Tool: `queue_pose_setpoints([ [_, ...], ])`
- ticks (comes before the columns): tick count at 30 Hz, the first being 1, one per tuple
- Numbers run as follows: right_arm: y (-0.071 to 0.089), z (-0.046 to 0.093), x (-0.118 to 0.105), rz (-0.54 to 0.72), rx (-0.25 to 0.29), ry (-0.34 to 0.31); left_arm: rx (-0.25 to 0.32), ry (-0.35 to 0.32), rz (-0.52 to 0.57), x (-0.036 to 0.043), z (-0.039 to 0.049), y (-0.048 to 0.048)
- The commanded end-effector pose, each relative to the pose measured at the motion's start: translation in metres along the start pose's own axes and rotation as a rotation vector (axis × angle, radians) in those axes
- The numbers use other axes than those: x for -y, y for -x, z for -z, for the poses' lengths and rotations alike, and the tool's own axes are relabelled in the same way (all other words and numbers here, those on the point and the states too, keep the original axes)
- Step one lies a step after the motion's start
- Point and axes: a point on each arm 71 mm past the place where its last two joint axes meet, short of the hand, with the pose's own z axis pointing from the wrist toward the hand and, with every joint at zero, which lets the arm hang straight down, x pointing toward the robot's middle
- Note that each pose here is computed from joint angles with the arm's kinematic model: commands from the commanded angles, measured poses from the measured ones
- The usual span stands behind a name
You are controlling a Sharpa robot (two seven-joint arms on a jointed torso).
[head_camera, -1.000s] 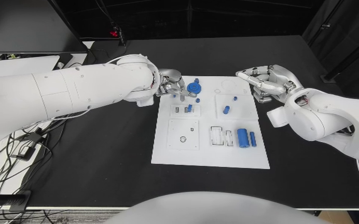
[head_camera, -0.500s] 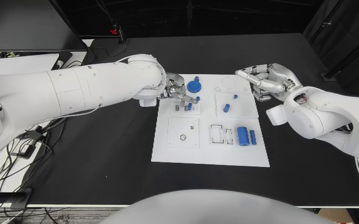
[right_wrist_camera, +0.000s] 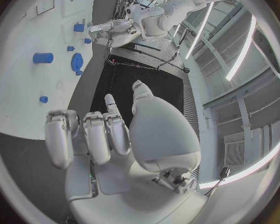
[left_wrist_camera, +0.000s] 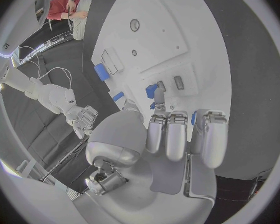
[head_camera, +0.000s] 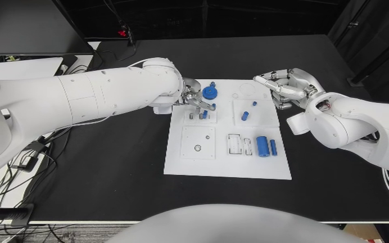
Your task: Assemble the parts on the task board
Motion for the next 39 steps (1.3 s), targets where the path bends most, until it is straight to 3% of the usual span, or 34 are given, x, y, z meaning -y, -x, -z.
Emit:
queue_pose_setpoints([
  [1,-0.002,-0.001,0.000,-0.006,-0.015,-0.008,0.008,0.015,-0.015,0.0006,-0.0012,0.0012],
  [27,-0.006,-0.003,0.002,-0.008,-0.020,-0.023,-0.052,0.041,-0.053,0.0092,-0.0136,-0.0023],
  [39,-0.006,-0.003,0.002,-0.008,-0.019,-0.030,-0.055,0.044,-0.058,0.0100,-0.0154,-0.0025],
])
